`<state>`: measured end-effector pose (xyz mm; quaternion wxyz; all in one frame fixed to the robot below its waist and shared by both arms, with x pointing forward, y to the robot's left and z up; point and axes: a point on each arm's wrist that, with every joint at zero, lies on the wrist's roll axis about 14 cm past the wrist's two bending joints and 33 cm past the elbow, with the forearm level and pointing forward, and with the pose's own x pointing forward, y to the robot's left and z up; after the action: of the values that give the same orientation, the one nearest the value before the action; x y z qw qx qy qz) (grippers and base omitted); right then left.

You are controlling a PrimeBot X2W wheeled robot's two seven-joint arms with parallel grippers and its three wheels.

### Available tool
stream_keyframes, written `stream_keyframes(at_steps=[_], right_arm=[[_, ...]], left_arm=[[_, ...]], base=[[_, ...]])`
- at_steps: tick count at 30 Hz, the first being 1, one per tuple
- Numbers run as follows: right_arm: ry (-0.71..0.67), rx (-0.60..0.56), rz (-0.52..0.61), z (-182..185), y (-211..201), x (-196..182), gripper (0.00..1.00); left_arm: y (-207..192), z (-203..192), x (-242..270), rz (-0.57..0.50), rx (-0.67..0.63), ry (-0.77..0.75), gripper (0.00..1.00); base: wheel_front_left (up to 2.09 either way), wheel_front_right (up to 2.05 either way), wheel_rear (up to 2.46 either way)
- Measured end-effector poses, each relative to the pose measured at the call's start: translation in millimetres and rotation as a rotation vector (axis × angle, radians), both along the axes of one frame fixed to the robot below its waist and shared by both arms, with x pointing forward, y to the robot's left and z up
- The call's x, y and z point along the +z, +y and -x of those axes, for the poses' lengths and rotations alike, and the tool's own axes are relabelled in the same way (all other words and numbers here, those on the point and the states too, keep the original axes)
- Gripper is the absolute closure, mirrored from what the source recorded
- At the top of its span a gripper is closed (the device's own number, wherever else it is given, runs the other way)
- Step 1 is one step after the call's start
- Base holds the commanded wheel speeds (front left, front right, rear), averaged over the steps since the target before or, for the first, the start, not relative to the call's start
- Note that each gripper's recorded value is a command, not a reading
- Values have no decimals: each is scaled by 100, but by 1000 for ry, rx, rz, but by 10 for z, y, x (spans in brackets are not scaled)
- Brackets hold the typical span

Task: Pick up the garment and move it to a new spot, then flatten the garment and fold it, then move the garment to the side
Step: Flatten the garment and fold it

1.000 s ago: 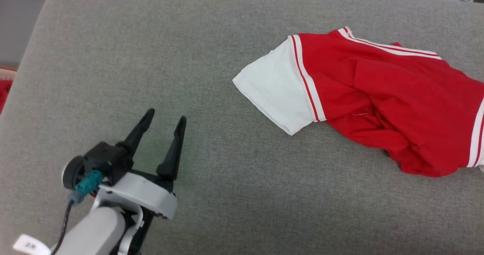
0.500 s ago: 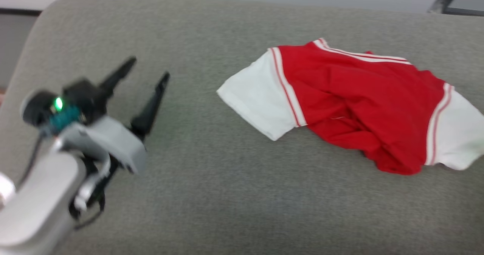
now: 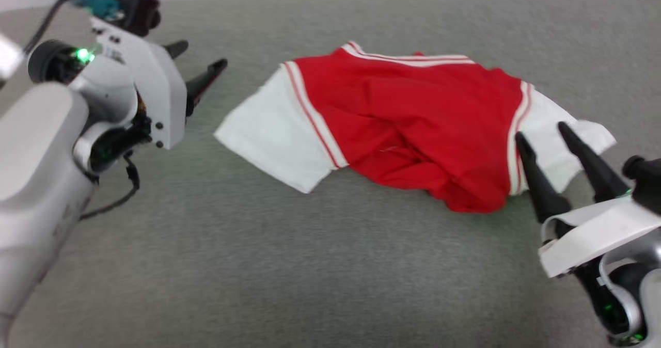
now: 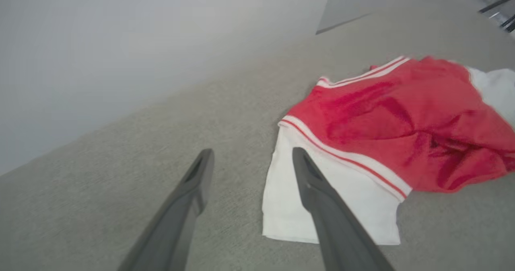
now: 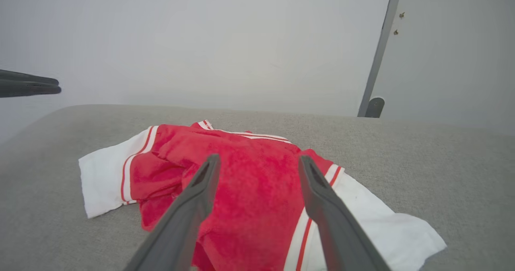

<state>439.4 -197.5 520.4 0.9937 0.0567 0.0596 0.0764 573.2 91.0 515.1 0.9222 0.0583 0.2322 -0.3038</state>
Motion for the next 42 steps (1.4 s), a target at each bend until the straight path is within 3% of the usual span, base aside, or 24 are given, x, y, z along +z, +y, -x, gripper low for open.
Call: stream_keyframes(at_steps=[2,5,13,23,35,36,37,39,42], right_arm=[[5,-7,-7,27,5,-33,0],[16,-14,-11,43,10,-96,0],[62,-67,12,63,-131,-304,0],[131,-133,34,92,-350,-560,0],[127,-137,32,43,-361,-572,0],[127,-137,30,41,-363,-574,0],[132,-137,25,41,-363,-580,0],[140,-130,26,29,-363,-587,0],[177,-90,57,-46,-356,-605,0]], left_arm=[[-79,-45,-181,-64,-30,77,0],[-200,-24,-491,-75,-61,248,0],[-261,-141,-1092,-167,-99,467,0],[-588,-222,-1274,-59,-152,603,0],[-717,-29,-1303,-119,-254,643,0],[-718,-30,-1313,-130,-258,639,18],[-720,-32,-1323,-142,-263,632,56],[-718,-40,-1343,-147,-264,625,100],[-717,-61,-1357,-143,-261,620,100]], base=[[0,0,0],[0,0,0],[0,0,0],[0,0,0],[0,0,0],[0,0,0],[0,0,0],[0,0,0],[0,0,0]])
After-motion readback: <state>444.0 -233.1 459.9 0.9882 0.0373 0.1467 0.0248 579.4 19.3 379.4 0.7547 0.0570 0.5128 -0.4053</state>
